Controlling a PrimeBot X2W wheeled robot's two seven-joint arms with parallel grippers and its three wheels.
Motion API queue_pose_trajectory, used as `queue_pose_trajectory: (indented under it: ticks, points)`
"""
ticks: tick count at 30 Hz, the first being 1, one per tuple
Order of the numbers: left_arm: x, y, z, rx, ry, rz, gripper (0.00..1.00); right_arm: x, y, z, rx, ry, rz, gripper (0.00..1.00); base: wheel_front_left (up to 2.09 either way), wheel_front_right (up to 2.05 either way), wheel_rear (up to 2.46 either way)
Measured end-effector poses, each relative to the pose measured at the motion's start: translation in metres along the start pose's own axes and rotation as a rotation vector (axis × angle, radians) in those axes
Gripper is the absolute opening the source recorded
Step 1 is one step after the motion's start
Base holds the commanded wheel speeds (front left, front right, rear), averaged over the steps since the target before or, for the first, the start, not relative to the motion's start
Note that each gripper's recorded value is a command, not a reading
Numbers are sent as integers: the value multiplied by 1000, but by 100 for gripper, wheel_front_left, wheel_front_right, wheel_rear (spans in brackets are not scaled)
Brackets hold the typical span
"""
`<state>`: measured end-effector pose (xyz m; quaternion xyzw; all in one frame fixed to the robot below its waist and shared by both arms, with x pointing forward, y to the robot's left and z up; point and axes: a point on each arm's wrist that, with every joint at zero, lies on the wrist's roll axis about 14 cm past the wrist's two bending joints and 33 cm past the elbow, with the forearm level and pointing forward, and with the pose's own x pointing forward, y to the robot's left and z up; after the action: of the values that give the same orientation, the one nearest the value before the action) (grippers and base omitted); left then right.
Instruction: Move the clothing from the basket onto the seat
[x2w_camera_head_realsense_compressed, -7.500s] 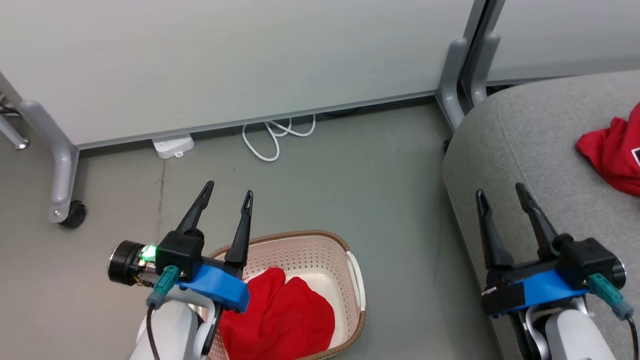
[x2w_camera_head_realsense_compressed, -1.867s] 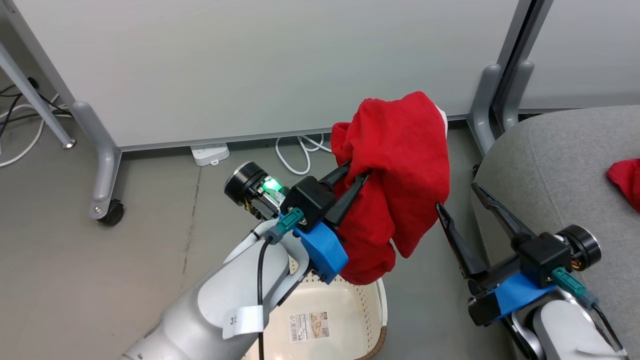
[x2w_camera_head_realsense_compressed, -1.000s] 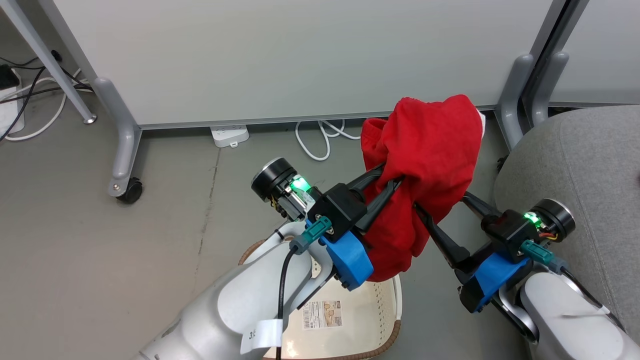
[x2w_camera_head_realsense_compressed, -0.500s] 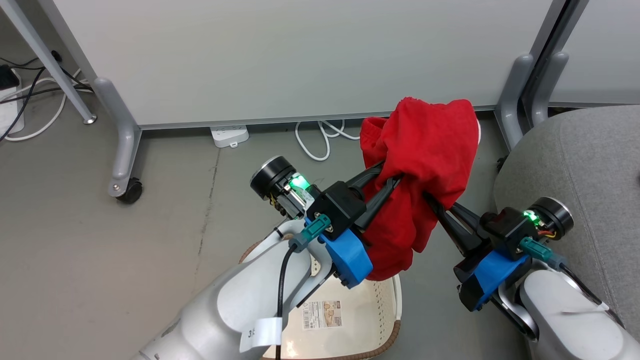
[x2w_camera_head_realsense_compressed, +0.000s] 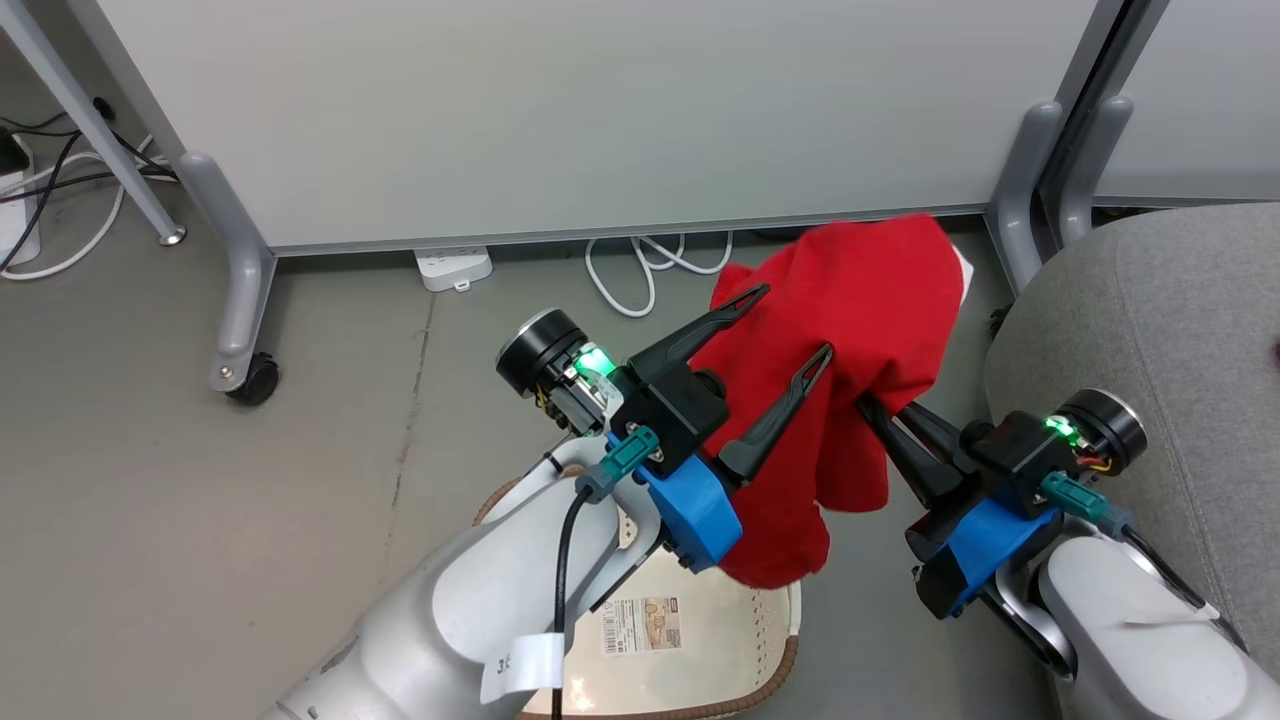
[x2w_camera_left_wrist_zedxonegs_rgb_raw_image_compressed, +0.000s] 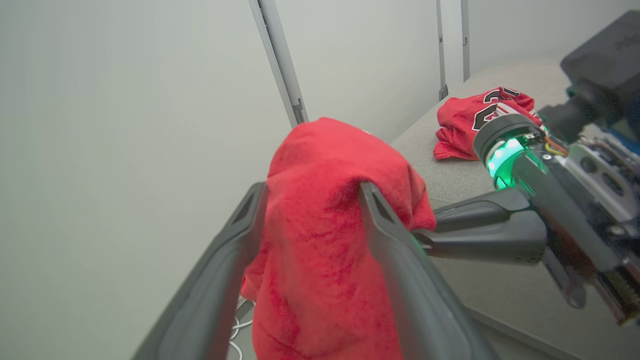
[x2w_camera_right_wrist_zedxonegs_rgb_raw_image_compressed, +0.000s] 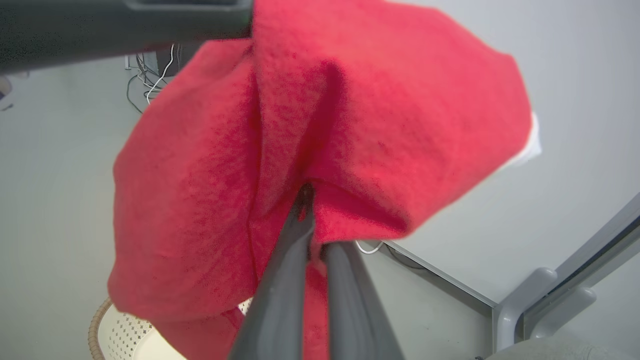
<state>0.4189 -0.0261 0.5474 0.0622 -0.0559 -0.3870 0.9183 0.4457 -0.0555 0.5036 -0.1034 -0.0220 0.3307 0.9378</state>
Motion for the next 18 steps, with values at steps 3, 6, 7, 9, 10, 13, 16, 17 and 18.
queue_pose_trajectory:
  ticks: [3,6,7,9,10,13,16,17,18]
  points:
    - [1,1,-1,3,2,3,100,1,-1,0,2,-2,-3,0,0,0,0]
    - [1,2,-2,2,3,4,100,1,-1,-1,3,-2,-5,0,0,0,0]
    - [2,2,-3,3,3,4,100,1,-2,0,5,-4,-7,0,0,0,0]
    - [3,2,-4,5,4,2,100,1,-3,0,9,-7,-14,0,0,0,0]
    - [3,2,-4,3,5,1,100,1,-4,0,10,-9,-17,0,0,0,0]
    - [6,1,-6,0,5,-6,100,-1,-8,0,14,-10,-31,0,0,0,0]
    - [10,-2,-8,1,7,-21,100,-5,-15,0,14,-12,-56,0,0,0,0]
    - [11,-4,-9,-1,6,-26,100,-6,-18,1,16,-14,-68,0,0,0,0]
    - [13,-5,-9,-3,6,-32,100,-7,-22,1,18,-16,-80,0,0,0,0]
